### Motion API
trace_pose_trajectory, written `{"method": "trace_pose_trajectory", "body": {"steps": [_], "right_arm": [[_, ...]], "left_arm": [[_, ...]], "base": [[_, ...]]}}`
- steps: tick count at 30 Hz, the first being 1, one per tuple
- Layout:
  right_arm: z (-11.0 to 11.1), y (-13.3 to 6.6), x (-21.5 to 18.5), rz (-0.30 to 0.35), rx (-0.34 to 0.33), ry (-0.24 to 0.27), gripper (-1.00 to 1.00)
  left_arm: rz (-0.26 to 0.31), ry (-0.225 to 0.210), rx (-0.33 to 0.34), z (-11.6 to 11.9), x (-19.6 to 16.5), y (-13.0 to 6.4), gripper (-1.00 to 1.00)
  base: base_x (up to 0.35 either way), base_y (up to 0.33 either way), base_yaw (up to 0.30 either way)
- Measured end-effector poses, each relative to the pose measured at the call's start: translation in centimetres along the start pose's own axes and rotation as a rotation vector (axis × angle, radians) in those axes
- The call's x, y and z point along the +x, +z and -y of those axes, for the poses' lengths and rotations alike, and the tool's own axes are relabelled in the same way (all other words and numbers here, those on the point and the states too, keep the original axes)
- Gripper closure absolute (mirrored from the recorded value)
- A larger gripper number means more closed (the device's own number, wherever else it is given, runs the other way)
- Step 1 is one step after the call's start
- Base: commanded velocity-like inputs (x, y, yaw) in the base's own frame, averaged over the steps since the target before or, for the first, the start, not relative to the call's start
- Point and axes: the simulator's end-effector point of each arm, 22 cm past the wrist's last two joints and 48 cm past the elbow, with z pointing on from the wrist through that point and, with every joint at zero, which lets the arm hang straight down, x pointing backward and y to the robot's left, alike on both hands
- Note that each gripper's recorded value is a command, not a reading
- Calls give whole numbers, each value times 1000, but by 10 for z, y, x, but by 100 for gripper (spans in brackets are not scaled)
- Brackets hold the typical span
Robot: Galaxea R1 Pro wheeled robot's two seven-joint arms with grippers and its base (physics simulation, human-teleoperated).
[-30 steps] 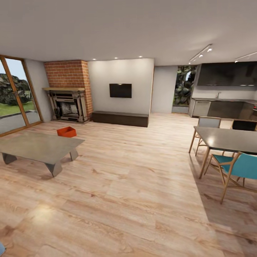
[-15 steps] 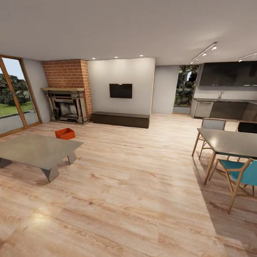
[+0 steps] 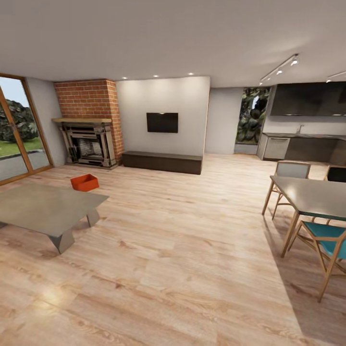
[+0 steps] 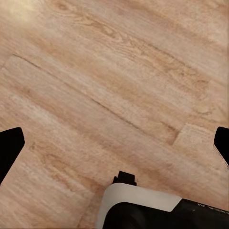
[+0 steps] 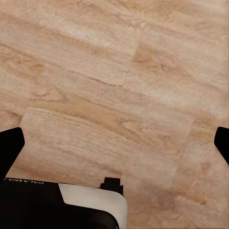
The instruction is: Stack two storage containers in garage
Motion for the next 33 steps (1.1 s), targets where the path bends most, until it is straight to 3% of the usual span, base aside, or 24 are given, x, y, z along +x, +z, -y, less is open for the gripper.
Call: {"method": "trace_pose_trajectory", "body": {"steps": [33], "right_arm": [[1, 0, 0, 1, 3, 4, -100]], "left_arm": [[1, -1, -6, -4, -1, 0, -100]], "base": [[323, 0, 0]]}}
